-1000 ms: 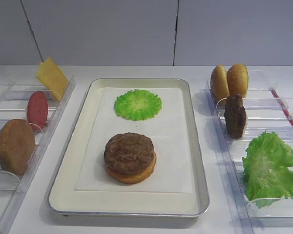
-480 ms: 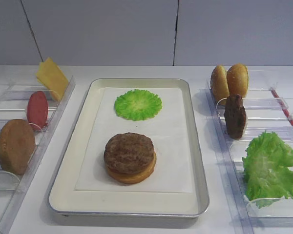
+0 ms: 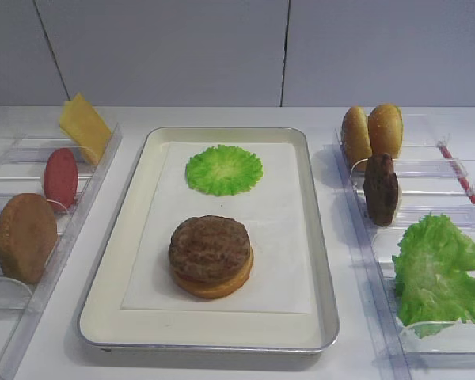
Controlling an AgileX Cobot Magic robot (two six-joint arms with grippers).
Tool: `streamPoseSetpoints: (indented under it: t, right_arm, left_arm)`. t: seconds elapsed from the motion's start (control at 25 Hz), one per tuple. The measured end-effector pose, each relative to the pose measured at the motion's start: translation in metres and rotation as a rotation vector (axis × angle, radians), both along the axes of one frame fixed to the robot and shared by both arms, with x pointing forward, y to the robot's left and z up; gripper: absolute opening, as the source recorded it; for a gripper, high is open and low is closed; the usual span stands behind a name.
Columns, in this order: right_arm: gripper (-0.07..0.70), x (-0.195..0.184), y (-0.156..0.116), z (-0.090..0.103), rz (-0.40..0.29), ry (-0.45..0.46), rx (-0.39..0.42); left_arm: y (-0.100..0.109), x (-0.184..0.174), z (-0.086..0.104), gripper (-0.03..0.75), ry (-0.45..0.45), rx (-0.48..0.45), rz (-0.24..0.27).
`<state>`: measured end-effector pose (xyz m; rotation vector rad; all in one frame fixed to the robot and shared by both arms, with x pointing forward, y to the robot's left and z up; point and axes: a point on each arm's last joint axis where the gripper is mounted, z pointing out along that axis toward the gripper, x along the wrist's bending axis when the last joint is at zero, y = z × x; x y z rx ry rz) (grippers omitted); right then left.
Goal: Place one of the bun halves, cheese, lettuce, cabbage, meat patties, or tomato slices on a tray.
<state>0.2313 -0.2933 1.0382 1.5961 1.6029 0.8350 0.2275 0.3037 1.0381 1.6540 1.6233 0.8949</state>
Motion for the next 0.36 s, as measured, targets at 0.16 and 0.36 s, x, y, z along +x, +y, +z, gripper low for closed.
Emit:
streamPoseSetpoints:
  t: [0.16,0.36]
  right_arm:
    - [0.183,0.0000,0.0000,0.0000,0.000,0.000,0.000]
    - [0.183,0.0000,0.0000,0.0000,0.000,0.000,0.000]
  left_arm:
    - [0.0000,0.0000,0.0000,0.205,0.000,0.000,0.000]
    - [0.0000,0.0000,0.0000,0.205,0.000,0.000,0.000]
